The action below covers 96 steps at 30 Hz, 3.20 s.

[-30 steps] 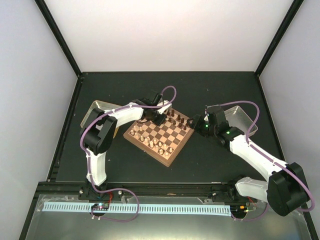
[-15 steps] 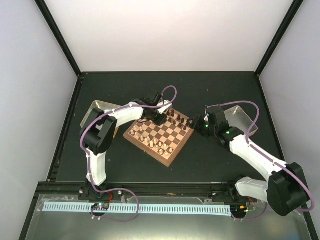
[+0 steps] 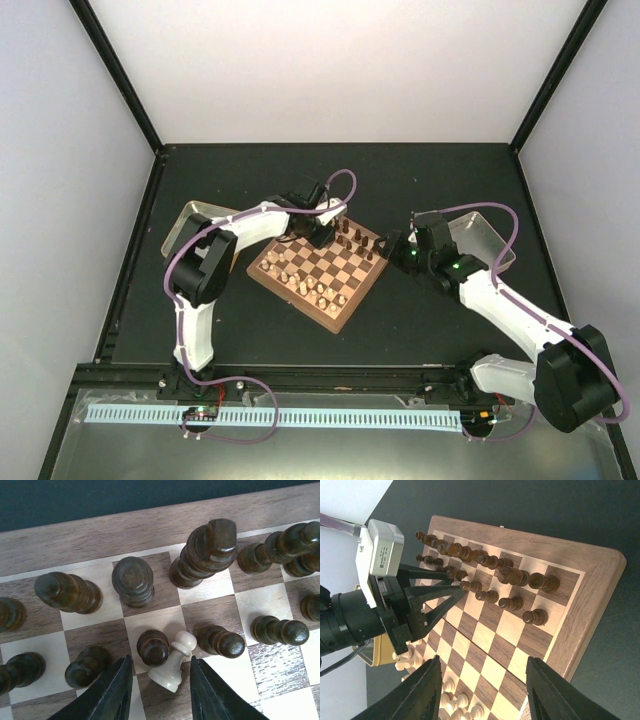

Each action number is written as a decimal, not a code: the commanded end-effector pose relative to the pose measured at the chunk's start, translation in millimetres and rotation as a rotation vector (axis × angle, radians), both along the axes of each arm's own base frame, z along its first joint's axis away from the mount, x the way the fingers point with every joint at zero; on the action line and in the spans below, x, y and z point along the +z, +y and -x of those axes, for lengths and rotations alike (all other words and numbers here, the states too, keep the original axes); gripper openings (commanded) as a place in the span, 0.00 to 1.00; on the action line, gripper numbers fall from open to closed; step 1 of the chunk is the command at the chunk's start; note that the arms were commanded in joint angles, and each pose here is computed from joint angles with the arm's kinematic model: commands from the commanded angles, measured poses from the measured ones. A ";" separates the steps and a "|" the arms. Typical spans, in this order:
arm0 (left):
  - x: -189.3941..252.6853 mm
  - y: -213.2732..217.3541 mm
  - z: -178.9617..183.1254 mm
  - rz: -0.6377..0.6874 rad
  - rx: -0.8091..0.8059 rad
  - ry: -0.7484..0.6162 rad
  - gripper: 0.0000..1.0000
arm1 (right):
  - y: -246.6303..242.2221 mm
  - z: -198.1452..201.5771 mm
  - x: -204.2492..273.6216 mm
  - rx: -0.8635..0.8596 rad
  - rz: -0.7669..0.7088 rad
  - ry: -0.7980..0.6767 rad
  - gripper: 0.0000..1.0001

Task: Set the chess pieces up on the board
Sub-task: Pick up the chess piece from the chessboard, then place the chess piece on the chessboard.

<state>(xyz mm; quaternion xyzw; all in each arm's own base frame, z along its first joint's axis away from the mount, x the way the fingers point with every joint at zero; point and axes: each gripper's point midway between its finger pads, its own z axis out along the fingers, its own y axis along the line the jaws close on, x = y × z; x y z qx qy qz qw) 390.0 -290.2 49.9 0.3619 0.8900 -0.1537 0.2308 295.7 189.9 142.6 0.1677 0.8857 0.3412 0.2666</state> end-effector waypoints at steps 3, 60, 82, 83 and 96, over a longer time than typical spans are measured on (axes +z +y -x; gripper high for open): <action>-3.1 -3.8 -3.5 -0.009 -0.032 0.016 0.31 | -3.9 -1.1 6.3 -0.017 -0.010 -0.021 0.48; 109.8 -18.9 90.9 0.455 -0.357 0.129 0.07 | 93.2 1.1 16.8 0.414 -0.360 -0.041 0.55; 107.1 -18.2 90.7 0.460 -0.353 0.144 0.12 | 95.1 -8.6 9.1 0.399 -0.324 -0.027 0.05; 108.8 -17.8 89.7 0.460 -0.347 0.143 0.15 | 94.8 -9.3 8.9 0.398 -0.314 -0.032 0.04; 184.5 93.0 11.0 0.127 0.335 -0.277 0.51 | 92.5 -19.9 -13.1 0.408 0.046 -0.044 0.01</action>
